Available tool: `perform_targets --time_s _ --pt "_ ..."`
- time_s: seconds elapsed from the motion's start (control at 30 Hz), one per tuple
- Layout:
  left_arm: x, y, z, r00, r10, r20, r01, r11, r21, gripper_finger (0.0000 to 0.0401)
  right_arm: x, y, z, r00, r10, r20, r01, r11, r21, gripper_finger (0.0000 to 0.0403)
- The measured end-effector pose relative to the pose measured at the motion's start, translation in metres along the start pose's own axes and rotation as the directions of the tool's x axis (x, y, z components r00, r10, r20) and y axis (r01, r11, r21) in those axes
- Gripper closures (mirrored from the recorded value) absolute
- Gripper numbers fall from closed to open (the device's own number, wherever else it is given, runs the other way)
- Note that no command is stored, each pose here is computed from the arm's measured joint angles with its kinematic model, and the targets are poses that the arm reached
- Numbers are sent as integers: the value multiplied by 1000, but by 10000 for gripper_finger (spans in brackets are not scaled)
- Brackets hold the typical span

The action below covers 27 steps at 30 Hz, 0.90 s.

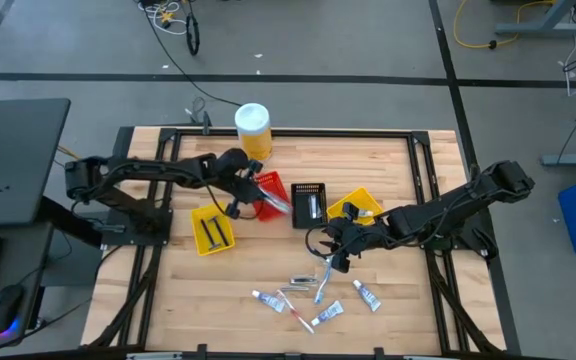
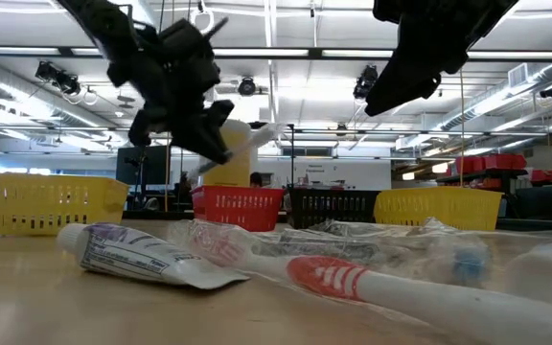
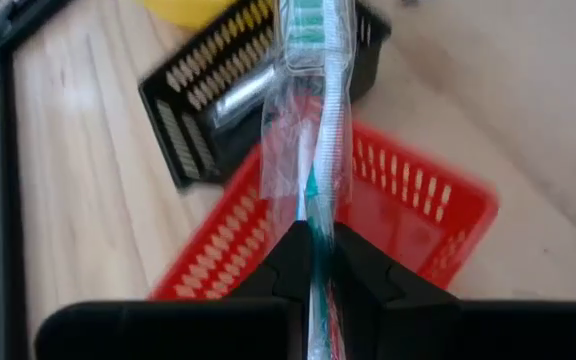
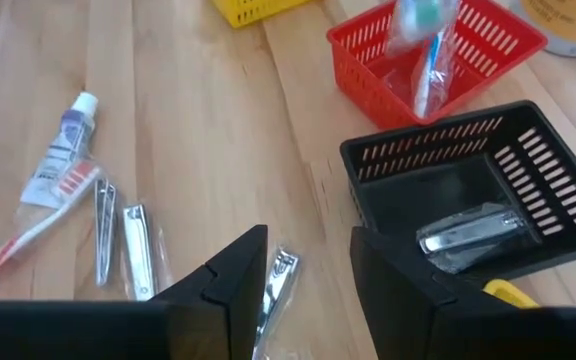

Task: Pick & Place Travel size toiletries
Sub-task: Put the green toothbrush into the red bin

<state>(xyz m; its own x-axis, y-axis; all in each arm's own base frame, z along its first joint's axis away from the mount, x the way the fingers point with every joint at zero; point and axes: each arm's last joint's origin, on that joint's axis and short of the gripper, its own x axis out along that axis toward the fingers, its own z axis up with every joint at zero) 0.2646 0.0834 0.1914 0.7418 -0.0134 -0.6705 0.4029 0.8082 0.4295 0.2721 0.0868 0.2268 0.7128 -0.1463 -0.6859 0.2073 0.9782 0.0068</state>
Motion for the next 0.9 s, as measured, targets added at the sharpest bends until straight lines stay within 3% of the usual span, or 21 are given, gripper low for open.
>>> perform_targets --time_s 0.33,0.5,0.9 --pt "21 6 -23 992 41 116 -38 999 -30 373 0 1 2 1000 6 17 -6 1000 4 250" --pt "37 1 -33 997 -13 78 19 997 -76 373 0 1 3 1000 9 25 -9 1000 7 250" --pt "44 1 -39 999 40 -29 -43 993 -108 346 0 1 3 999 13 32 -13 1000 11 251"
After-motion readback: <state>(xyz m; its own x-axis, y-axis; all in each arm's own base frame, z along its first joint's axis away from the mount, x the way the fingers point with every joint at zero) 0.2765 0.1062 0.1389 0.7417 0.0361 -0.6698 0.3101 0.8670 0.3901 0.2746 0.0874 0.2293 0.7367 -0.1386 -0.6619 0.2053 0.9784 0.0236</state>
